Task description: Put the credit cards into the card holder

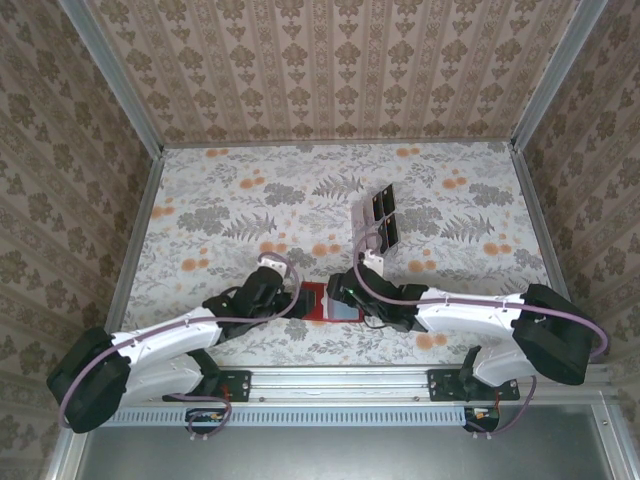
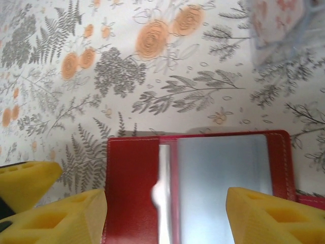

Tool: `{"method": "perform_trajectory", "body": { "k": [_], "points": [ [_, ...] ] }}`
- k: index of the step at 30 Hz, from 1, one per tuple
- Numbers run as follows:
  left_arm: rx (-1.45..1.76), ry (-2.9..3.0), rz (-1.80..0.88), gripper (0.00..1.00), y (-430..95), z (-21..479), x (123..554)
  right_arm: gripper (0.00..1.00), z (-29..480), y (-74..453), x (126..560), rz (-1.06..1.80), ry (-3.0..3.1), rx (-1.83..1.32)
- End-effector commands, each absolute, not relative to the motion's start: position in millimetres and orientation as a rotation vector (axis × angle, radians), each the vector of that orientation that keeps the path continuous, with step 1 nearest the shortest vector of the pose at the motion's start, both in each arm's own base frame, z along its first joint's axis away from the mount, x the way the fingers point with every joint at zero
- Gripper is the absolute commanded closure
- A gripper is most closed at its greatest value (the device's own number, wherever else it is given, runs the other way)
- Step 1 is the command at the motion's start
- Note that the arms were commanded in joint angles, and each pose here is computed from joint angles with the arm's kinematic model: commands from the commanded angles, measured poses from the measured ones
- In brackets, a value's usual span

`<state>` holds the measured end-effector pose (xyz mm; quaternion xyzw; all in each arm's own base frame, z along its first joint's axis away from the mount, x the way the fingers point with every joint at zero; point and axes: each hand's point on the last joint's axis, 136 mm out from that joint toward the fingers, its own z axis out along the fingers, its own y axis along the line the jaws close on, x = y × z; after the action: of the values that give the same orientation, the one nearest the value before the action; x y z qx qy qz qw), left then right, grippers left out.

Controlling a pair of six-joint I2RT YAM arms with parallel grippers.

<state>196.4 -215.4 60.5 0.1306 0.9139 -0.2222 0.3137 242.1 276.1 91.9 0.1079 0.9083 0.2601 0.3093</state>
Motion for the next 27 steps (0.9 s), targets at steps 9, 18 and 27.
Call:
{"method": "perform_trajectory", "body": {
  "k": [9,18,27],
  "points": [
    [0.372,2.367,-0.528,0.00,-222,74,194,0.35,53,291,243,0.599,2.560,0.155],
    [0.414,2.355,-0.516,0.00,-230,73,192,0.35,32,313,242,0.701,2.611,0.195],
    [0.453,2.344,-0.500,0.01,-234,71,189,0.35,21,331,242,0.846,2.607,0.311]
  ]
}}
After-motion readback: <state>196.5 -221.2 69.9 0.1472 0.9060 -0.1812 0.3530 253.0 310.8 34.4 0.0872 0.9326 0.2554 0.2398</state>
